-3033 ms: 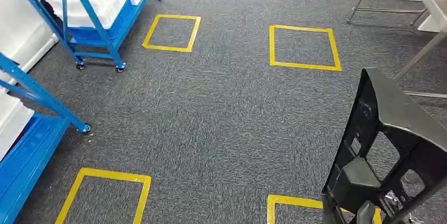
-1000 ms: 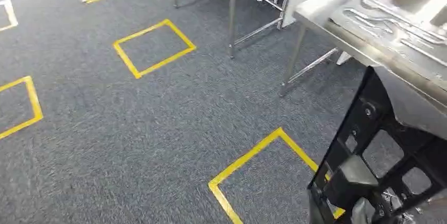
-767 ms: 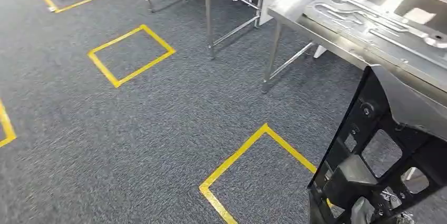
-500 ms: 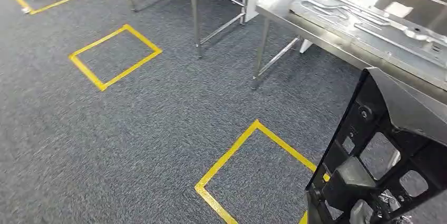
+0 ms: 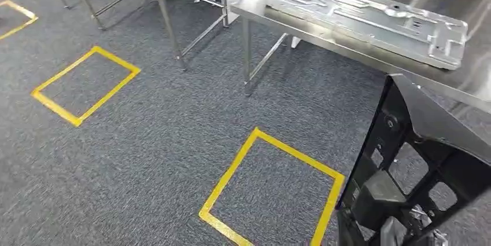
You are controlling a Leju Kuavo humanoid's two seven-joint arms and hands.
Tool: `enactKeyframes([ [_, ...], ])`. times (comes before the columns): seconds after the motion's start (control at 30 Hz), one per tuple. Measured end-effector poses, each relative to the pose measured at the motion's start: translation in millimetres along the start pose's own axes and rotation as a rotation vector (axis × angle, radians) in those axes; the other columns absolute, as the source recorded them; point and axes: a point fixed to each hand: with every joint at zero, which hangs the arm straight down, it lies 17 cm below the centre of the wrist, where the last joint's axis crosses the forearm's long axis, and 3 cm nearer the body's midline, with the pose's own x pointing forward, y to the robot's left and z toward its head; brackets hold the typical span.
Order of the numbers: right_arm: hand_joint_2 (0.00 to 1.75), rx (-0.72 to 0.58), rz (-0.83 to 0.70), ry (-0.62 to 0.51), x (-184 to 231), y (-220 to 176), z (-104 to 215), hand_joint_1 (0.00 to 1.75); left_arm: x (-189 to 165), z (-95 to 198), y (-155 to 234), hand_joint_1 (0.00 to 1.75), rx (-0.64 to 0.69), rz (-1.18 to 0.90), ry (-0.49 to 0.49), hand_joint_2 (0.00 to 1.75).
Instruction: Take the parts from the cabinet and place them on the table.
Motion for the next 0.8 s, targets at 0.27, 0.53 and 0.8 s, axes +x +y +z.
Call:
enactKeyframes([
  [0.27,1.75,0.020,-0.015,0.010,0,9,-1,1.75,-3,1,0,0.00,-0.003,0.003,0.005,0.00],
  [0.53,1.75,0.026,-0.021,0.014,1,12,-2,1.75,-3,2,-5,0.00,-0.014,0.008,0.006,0.00],
  [0.8,1.75,0.023,0.056,0.053,-4,17,-2,1.75,0,3,-16,0.00,-0.038,0.021,0.001,0.00],
])
